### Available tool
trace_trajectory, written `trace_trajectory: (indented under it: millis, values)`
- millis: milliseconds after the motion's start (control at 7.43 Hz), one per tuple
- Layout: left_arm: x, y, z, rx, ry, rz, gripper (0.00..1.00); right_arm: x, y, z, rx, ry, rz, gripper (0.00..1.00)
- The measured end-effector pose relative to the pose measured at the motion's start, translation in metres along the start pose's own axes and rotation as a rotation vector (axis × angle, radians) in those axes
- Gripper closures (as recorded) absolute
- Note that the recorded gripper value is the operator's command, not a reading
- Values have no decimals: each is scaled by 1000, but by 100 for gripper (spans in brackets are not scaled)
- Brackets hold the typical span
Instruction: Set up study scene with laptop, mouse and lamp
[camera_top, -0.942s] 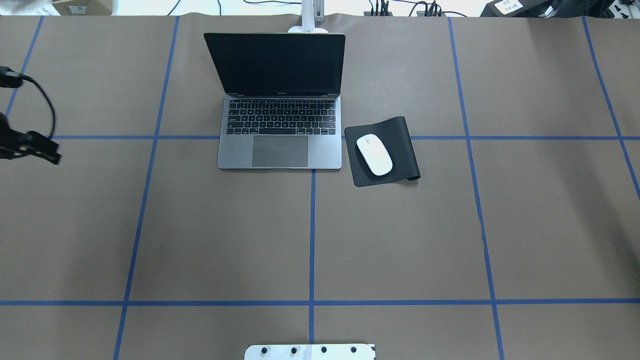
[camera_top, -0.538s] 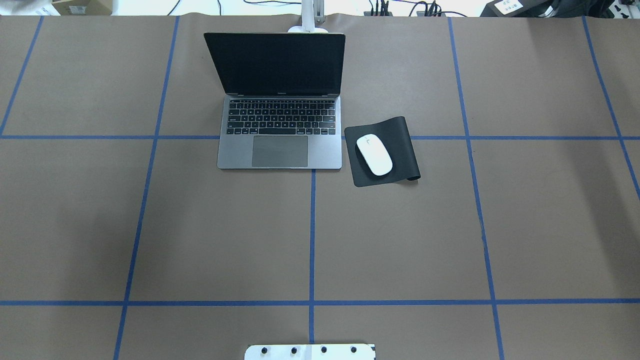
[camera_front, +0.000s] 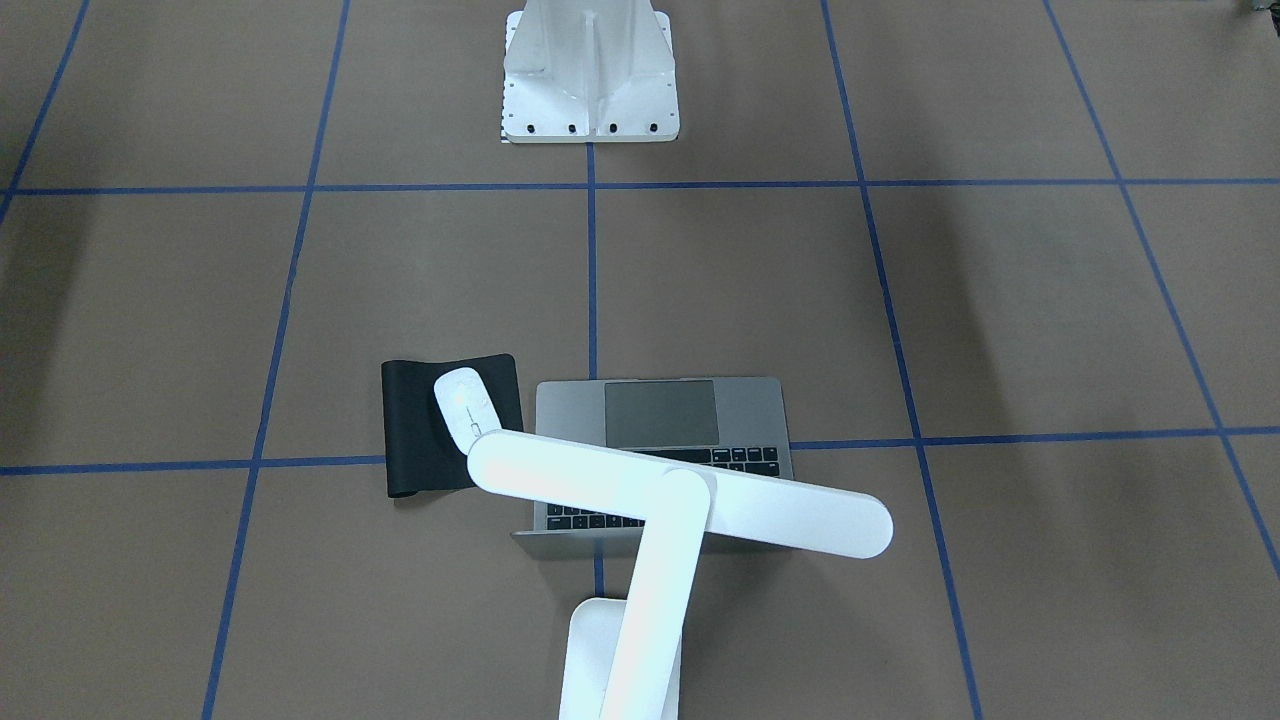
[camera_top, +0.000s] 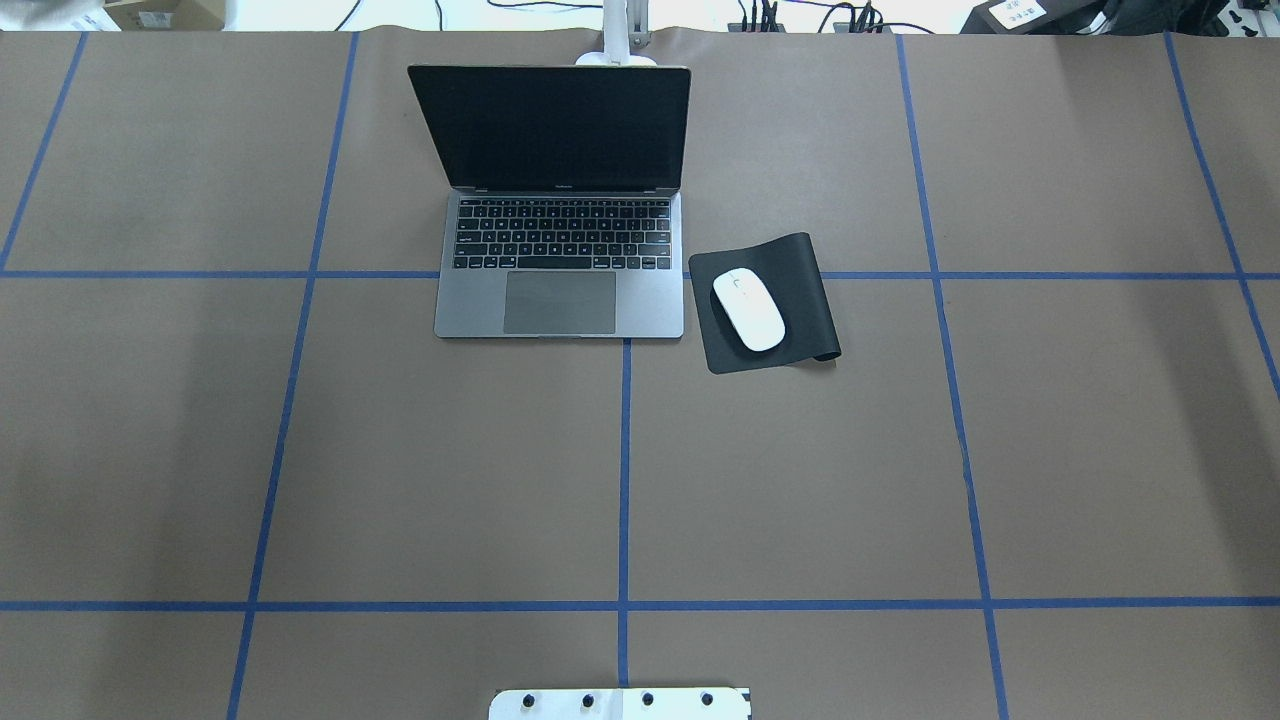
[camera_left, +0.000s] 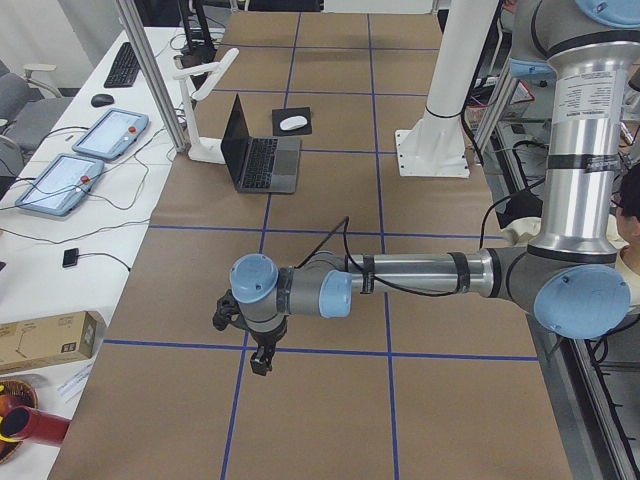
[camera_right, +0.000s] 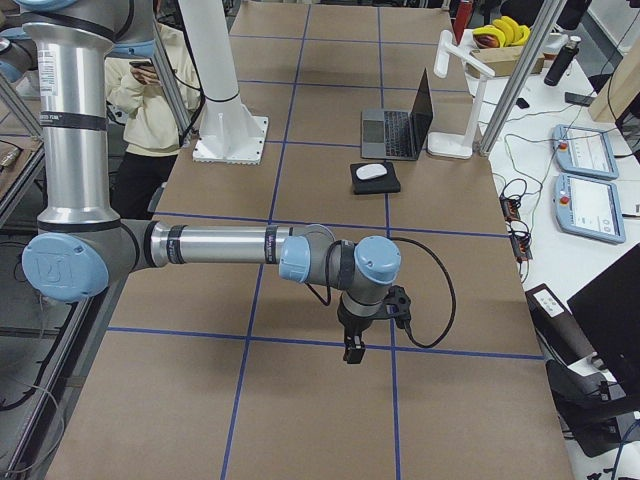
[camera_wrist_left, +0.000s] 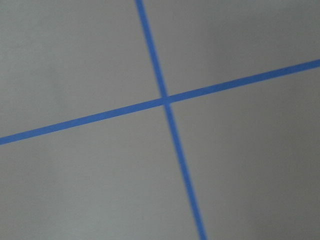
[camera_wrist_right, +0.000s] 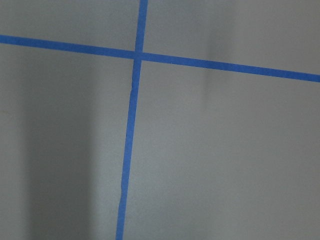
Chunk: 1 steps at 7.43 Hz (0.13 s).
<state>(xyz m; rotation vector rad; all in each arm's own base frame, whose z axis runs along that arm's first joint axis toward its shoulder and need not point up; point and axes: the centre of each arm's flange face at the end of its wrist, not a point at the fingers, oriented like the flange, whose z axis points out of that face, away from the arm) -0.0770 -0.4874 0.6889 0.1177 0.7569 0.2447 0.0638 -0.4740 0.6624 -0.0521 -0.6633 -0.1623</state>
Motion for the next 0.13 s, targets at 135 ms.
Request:
trace_trajectory:
  millis: [135]
  values:
    - [-13,13,-7,24,23,-8,1,0,0,0,0,0,0,0]
